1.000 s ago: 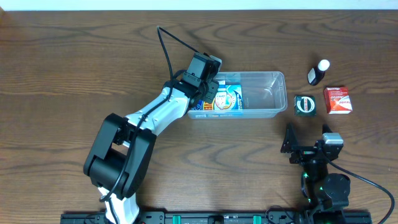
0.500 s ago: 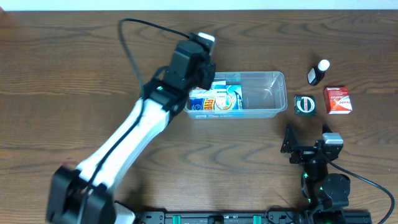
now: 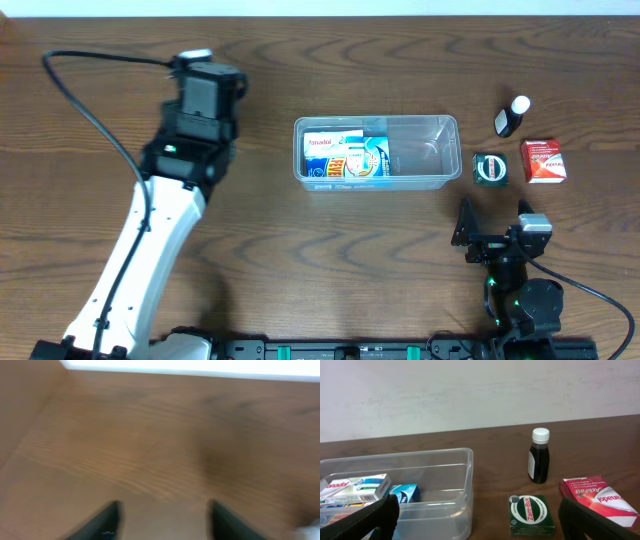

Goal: Pack container
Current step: 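Retract the left arm away from the container, then reach the right gripper to the red Panadol ActiFast box and grasp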

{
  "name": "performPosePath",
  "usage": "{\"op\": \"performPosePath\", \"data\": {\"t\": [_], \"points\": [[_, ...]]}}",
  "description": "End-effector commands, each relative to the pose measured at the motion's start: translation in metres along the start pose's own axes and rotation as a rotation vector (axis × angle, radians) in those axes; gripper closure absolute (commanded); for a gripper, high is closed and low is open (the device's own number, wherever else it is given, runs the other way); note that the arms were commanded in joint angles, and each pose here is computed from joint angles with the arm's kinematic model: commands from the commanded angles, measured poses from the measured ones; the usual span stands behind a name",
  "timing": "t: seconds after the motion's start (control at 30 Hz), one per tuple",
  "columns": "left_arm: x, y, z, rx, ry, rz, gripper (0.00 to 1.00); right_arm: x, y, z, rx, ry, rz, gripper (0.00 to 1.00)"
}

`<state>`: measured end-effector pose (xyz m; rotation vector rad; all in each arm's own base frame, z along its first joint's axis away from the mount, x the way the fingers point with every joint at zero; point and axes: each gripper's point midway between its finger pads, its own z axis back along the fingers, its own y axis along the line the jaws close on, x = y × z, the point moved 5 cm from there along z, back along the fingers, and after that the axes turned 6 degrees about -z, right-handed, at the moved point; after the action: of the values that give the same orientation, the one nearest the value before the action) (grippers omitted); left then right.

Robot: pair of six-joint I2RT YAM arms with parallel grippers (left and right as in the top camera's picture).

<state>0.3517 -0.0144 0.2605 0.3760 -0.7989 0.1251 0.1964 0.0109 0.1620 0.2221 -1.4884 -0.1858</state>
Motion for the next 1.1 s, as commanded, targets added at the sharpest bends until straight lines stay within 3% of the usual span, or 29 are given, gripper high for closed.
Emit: {"op": "performPosePath", "data": {"t": [0.0,0.17,0.77,0.9,1.07], "points": [[-0.008,0.029,-0.005,0.121,0.055,0.008,0.02,-0.001,-0.002,0.0,-0.011,0.001,0.015,0.01],[-0.023,0.04,-0.007,0.151,0.133,-0.013,0.02,-0.001,-0.002,0.0,-0.011,0.001,0.015,0.01],[-0.023,0.04,-0.007,0.15,0.133,-0.014,0.02,0.005,0.0,0.0,0.001,-0.025,0.017,0.01],[-0.023,0.04,-0.007,0.15,0.133,-0.013,0.02,0.025,0.006,0.006,0.007,-0.029,0.093,0.01],[-0.023,0.04,-0.007,0.15,0.133,-0.014,0.02,0.076,0.005,0.023,-0.103,-0.013,0.169,0.01]]}}
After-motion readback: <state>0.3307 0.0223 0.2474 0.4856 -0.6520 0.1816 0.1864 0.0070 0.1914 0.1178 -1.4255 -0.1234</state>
